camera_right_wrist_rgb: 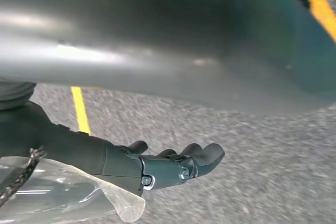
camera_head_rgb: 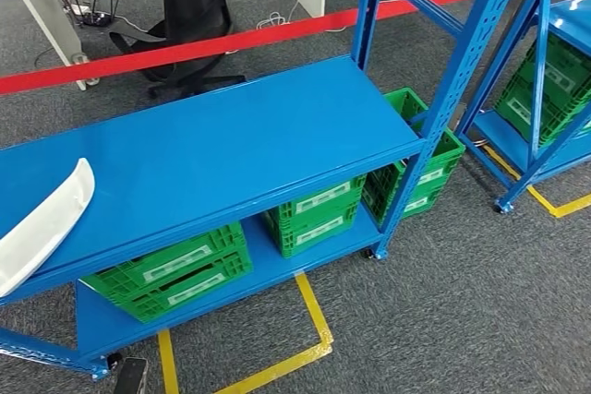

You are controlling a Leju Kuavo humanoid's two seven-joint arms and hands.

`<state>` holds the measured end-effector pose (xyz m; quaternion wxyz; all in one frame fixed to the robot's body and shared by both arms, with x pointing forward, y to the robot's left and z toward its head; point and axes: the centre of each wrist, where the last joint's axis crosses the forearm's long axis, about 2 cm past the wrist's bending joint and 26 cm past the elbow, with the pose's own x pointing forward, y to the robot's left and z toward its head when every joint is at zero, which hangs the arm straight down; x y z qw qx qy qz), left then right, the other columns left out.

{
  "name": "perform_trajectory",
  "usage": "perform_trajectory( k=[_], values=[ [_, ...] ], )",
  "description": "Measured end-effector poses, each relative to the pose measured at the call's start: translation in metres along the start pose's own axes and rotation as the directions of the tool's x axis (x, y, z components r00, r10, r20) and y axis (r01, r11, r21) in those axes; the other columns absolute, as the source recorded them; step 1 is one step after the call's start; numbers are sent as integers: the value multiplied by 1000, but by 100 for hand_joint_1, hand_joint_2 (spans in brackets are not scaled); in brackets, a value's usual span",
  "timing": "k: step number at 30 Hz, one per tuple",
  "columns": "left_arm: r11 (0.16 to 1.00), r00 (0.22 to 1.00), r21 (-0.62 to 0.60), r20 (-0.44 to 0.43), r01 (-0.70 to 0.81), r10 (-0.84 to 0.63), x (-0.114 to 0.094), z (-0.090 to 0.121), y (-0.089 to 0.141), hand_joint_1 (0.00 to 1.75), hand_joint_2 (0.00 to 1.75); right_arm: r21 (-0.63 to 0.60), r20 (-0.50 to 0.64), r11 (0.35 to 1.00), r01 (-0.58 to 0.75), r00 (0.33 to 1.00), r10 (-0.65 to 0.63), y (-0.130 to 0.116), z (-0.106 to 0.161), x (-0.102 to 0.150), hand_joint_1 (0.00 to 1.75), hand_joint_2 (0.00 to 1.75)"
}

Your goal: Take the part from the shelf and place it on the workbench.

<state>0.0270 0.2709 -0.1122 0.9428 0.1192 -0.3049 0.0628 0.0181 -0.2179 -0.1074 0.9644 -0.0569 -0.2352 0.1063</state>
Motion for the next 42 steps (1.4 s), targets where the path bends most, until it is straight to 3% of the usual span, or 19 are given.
perform_trajectory(
  k=[42],
  values=[
    [1000,1000,3,10,6,-6,0,0,2,0,0,9,24,1000,-9,1000,9,1,-1,3,0,0]
  ],
)
